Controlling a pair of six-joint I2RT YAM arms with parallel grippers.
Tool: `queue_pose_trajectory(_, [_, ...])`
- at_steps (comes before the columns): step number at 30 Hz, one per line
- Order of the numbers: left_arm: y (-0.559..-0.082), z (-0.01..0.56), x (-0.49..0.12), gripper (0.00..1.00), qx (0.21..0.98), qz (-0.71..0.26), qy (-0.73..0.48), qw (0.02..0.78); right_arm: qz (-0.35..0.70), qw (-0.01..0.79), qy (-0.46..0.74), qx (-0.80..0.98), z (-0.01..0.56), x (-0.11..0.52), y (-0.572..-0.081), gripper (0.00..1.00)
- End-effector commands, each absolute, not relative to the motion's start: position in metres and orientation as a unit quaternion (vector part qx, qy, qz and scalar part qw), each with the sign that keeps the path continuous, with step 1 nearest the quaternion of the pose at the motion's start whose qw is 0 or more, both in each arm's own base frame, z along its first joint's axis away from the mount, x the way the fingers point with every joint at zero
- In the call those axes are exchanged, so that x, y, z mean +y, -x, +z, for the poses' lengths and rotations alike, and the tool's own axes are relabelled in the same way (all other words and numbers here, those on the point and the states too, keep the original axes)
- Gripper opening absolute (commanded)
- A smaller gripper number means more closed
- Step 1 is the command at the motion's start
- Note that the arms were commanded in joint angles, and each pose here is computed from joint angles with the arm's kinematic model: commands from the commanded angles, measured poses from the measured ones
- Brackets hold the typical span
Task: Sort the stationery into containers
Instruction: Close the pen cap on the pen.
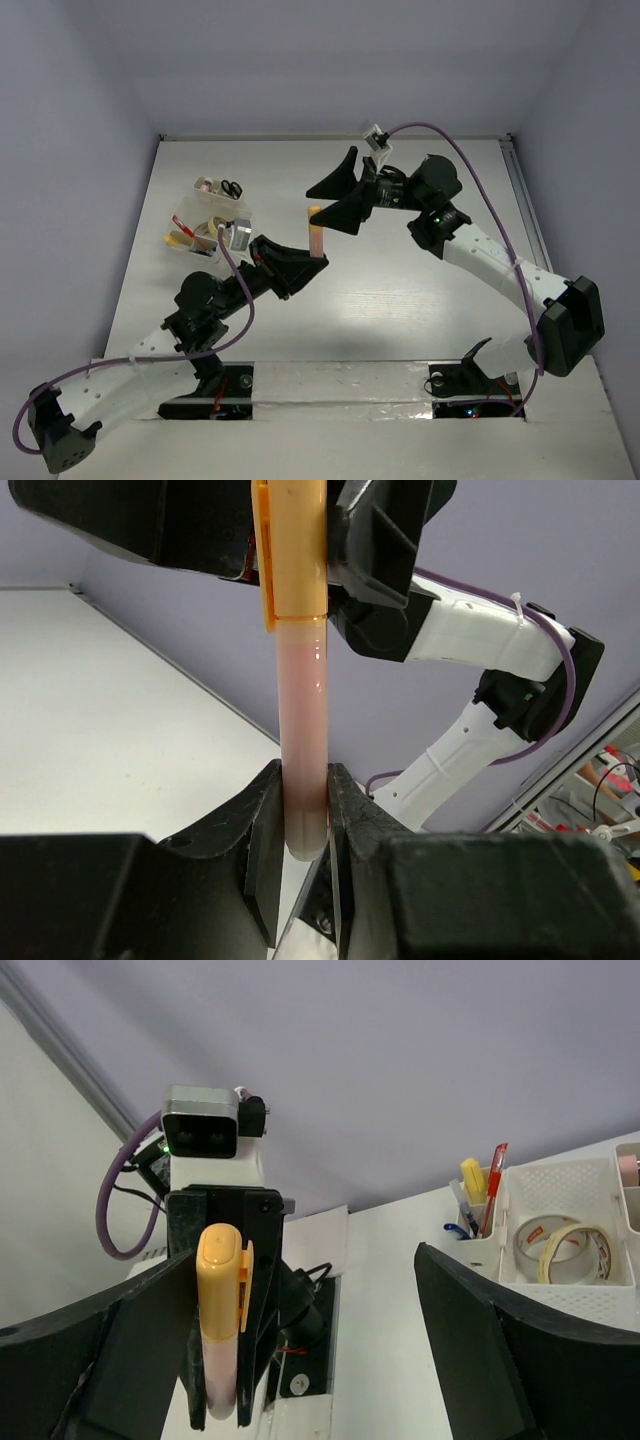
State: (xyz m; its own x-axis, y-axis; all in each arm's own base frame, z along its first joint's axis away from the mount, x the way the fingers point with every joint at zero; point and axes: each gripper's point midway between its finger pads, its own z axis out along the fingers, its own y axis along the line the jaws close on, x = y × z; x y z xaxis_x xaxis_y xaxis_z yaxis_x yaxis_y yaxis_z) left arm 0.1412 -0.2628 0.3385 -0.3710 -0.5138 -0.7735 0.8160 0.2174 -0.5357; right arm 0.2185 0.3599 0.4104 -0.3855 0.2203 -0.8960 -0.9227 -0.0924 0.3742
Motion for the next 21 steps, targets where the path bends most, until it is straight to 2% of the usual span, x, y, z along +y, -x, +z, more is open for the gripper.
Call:
queue_pose_trajectory(1, [-0.134, 0.36, -0.259, 0.0, 0.519, -0.633, -0.139, 0.557, 0.661, 0.45, 0.36, 0.481, 0.435, 0.356, -0.209, 0.91])
queue_pose_trajectory(6, [-0.136, 0.355, -0.262, 0.0, 0.525, -0.631, -0.139, 0.554, 0.666, 0.442, 0.364, 0.479, 0.435, 0.357, -0.207, 0.84])
queue_pose_trajectory(9, [-0.137, 0.356, -0.263, 0.0, 0.525, -0.63, -0.138, 0.555, 0.668, 0.44, 0.363, 0.478, 0.434, 0.357, -0.207, 0.76])
queue_pose_trajectory(11, [-0.138, 0.356, -0.263, 0.0, 0.525, -0.63, -0.139, 0.555, 0.67, 0.437, 0.363, 0.478, 0.433, 0.357, -0.206, 0.61])
queue_pose_trajectory(12, [-0.138, 0.356, -0.263, 0.0, 0.526, -0.629, -0.138, 0.555, 0.67, 0.436, 0.362, 0.479, 0.432, 0.357, -0.206, 0.47])
queue_pose_trajectory(15, [-0.139, 0.356, -0.262, 0.0, 0.528, -0.625, -0.136, 0.559, 0.671, 0.435, 0.358, 0.482, 0.428, 0.356, -0.205, 0.23])
queue_pose_trajectory(18, [-0.14, 0.362, -0.258, 0.0, 0.522, -0.62, -0.134, 0.57, 0.672, 0.432, 0.354, 0.486, 0.425, 0.354, -0.204, 0.11])
queue_pose_trajectory(21, [-0.143, 0.37, -0.254, 0.0, 0.518, -0.611, -0.131, 0.584, 0.675, 0.424, 0.349, 0.492, 0.418, 0.353, -0.202, 0.06])
